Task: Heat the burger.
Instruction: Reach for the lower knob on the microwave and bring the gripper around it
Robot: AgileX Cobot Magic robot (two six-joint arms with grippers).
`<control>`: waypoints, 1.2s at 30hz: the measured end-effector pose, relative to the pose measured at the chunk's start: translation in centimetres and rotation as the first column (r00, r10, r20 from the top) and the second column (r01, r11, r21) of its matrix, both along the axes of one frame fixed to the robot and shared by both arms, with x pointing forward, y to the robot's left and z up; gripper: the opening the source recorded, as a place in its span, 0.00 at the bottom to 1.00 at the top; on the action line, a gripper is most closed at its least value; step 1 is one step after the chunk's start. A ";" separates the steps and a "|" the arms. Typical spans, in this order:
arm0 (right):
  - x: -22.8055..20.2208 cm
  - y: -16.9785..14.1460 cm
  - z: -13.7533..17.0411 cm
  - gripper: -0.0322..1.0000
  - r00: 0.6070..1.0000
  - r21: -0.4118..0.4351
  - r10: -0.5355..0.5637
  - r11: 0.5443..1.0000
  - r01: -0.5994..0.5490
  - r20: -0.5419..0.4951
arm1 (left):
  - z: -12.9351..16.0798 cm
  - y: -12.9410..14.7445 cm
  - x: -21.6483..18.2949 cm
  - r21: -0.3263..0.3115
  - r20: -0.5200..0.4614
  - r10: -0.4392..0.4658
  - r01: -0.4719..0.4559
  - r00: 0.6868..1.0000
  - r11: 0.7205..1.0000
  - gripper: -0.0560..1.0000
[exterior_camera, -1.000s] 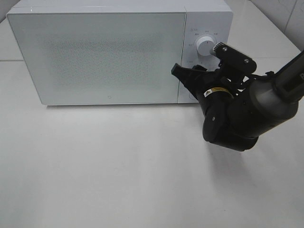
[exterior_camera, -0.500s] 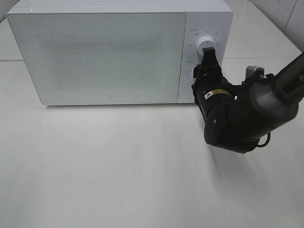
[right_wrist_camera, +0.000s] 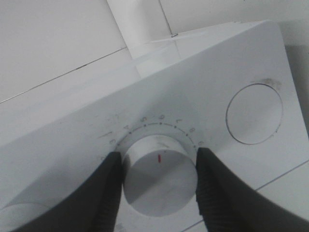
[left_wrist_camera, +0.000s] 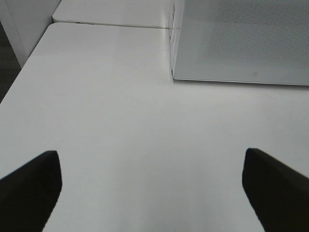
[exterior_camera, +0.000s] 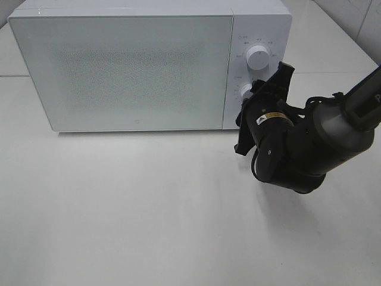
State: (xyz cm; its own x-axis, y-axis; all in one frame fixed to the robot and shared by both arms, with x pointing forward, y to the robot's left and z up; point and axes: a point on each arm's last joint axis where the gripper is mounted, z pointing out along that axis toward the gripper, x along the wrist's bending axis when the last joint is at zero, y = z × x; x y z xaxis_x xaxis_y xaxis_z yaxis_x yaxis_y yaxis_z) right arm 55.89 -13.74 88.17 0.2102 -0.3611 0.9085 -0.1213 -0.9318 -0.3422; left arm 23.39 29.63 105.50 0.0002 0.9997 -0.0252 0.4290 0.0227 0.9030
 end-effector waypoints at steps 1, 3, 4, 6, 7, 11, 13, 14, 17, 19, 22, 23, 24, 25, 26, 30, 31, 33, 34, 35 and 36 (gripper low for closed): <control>0.0 0.0 0.0 0.47 1.000 0.014 -0.003 1.000 0.003 0.001 | 0.0 0.0 0.0 0.000 0.000 0.000 0.000 1.000 1.000 0.96; 0.0 0.0 0.0 0.47 1.000 0.016 -0.004 1.000 0.004 0.001 | 0.0 0.0 0.0 0.000 0.000 0.000 0.000 1.000 1.000 0.96; 0.0 0.0 0.0 0.47 1.000 0.018 -0.005 1.000 0.005 0.001 | 0.0 0.0 0.0 0.000 0.000 0.000 0.000 1.000 1.000 0.96; 0.0 0.0 0.0 0.47 1.000 0.018 -0.005 1.000 0.005 0.001 | 0.0 0.0 0.0 0.000 0.000 0.000 0.000 1.000 1.000 0.96; 0.0 0.0 0.0 0.47 1.000 0.018 -0.005 1.000 0.005 0.001 | 0.0 0.0 0.0 0.000 0.000 0.000 0.000 1.000 1.000 0.96; 0.0 0.0 0.0 0.47 1.000 0.018 -0.004 1.000 0.004 0.001 | 0.0 0.0 0.0 0.000 0.000 0.000 0.000 1.000 1.000 0.96; 0.0 0.0 0.0 0.47 1.000 0.017 -0.003 1.000 0.003 0.001 | 0.0 0.0 0.0 0.000 0.000 0.000 0.000 1.000 1.000 0.96; 0.0 0.0 0.0 0.47 1.000 0.017 -0.003 1.000 0.003 0.001 | 0.0 0.0 0.0 0.000 0.000 0.000 0.000 1.000 1.000 0.96; 0.0 0.0 0.0 0.47 1.000 0.015 -0.003 1.000 0.003 0.001 | 0.0 0.0 0.0 0.000 0.000 0.000 0.000 1.000 1.000 0.96; 0.0 0.0 0.0 0.47 1.000 0.011 -0.002 1.000 0.002 0.001 | 0.0 0.0 0.0 0.000 0.000 0.000 0.000 1.000 1.000 0.96; 0.0 0.0 0.0 0.47 1.000 0.010 -0.002 1.000 0.002 0.001 | 0.0 0.0 0.0 0.000 0.000 0.000 0.000 1.000 1.000 0.96; 0.0 0.0 0.0 0.47 1.000 0.010 -0.002 1.000 0.002 0.001 | 0.0 0.0 0.0 0.000 0.000 0.000 0.000 1.000 1.000 0.96; 0.0 0.0 0.0 0.47 1.000 0.010 -0.002 1.000 0.002 0.000 | 0.0 0.0 0.0 0.000 0.000 0.000 0.000 1.000 1.000 0.96; 0.0 0.0 0.0 0.47 1.000 0.010 -0.002 1.000 0.002 0.000 | 0.0 0.0 0.0 0.000 0.000 0.000 0.000 1.000 1.000 0.96; 0.0 0.0 0.0 0.47 1.000 0.009 -0.003 1.000 0.003 0.000 | 0.0 0.0 0.0 0.000 0.000 0.000 0.000 1.000 1.000 0.96; 0.0 0.0 0.0 0.47 1.000 -0.010 -0.003 1.000 0.003 -0.002 | 0.0 0.0 0.0 0.000 0.000 0.000 0.000 1.000 1.000 0.96; 0.0 0.0 0.0 0.47 1.000 -0.010 -0.003 1.000 0.003 -0.002 | 0.0 0.0 0.0 0.000 0.000 0.000 0.000 1.000 1.000 0.96; 0.0 -0.1 0.0 0.47 1.000 -0.021 -0.006 1.000 0.006 -0.004 | 0.0 0.0 0.0 0.000 0.000 0.000 0.000 1.000 1.000 0.96; 0.0 -0.1 0.0 0.47 1.000 -0.021 -0.006 1.000 0.006 -0.004 | 0.0 0.0 0.0 0.000 0.000 0.000 0.000 1.000 1.000 0.96; 0.0 -0.2 0.0 0.47 1.000 -0.032 -0.011 0.999 0.010 -0.006 | 0.0 0.0 0.0 0.000 0.000 0.000 0.000 1.000 1.000 0.96; 0.0 -0.2 0.0 0.47 1.000 -0.032 -0.011 0.999 0.010 -0.006 | 0.0 0.0 0.0 0.000 0.000 0.000 0.000 1.000 1.000 0.96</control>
State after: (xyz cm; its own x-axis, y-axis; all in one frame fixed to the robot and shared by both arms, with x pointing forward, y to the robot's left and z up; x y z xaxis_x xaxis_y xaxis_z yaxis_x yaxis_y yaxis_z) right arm 55.89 -13.89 88.14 0.2120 -0.3337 0.9185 -0.1330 -0.9410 -0.3111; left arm 23.39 29.63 105.50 0.0002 0.9997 -0.0252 0.4290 0.0227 0.9030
